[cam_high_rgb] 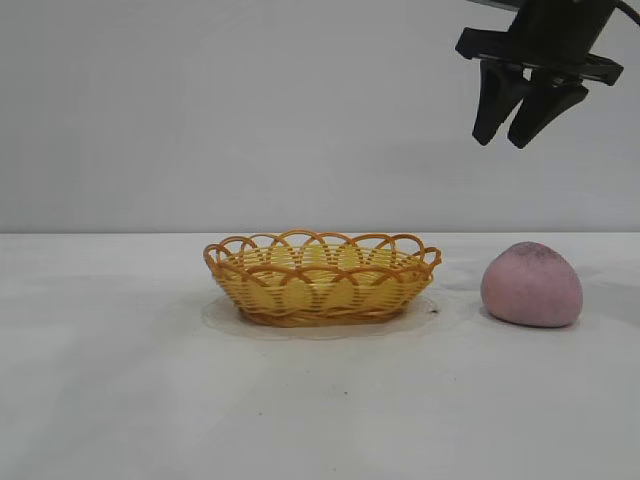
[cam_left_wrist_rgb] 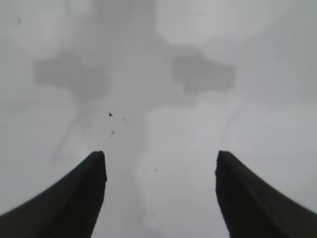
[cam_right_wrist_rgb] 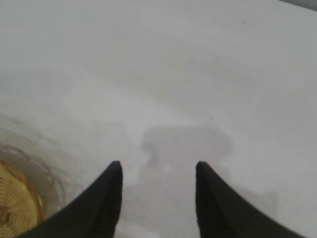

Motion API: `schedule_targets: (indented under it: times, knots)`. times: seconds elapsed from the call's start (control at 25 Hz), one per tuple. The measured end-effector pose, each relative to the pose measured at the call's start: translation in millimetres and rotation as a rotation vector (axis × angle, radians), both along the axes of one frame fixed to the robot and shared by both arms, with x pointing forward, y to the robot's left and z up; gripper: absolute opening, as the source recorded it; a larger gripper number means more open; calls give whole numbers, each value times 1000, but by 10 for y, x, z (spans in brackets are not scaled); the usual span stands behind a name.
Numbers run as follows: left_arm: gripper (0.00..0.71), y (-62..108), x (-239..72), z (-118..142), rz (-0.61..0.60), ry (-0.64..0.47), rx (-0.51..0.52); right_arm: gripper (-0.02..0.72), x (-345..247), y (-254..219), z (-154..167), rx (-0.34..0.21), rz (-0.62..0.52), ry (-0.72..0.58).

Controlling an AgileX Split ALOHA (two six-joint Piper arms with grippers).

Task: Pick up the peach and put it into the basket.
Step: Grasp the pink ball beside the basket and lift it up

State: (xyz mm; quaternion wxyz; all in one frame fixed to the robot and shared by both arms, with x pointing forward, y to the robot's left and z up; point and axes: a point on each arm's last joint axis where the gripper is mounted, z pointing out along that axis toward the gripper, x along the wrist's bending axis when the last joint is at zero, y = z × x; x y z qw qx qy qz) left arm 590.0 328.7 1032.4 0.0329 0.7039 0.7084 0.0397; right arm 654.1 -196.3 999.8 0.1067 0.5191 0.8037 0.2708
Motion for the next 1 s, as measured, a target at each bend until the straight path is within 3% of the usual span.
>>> schedule_targets:
  times: [0.24,0.44,0.56,0.72,1.0]
  knots:
    - [463,-63,-395,734,2,-203,-21,328,0,0,0,0,0,0]
    - [463,-116,-957,1386,-4,-421,-15,328,-2,0,-1,0,1,2]
    - [463,-158,-1347,1641,-8,-527,-21,328,-5,1,-2,0,2,5]
    - [463,-197,-1851,1626,-11,-576,-17,328,-5,1,-3,0,2,6]
    - [463,-256,-2605,1017,-9,-548,-19,328,-7,1,-3,0,3,8]
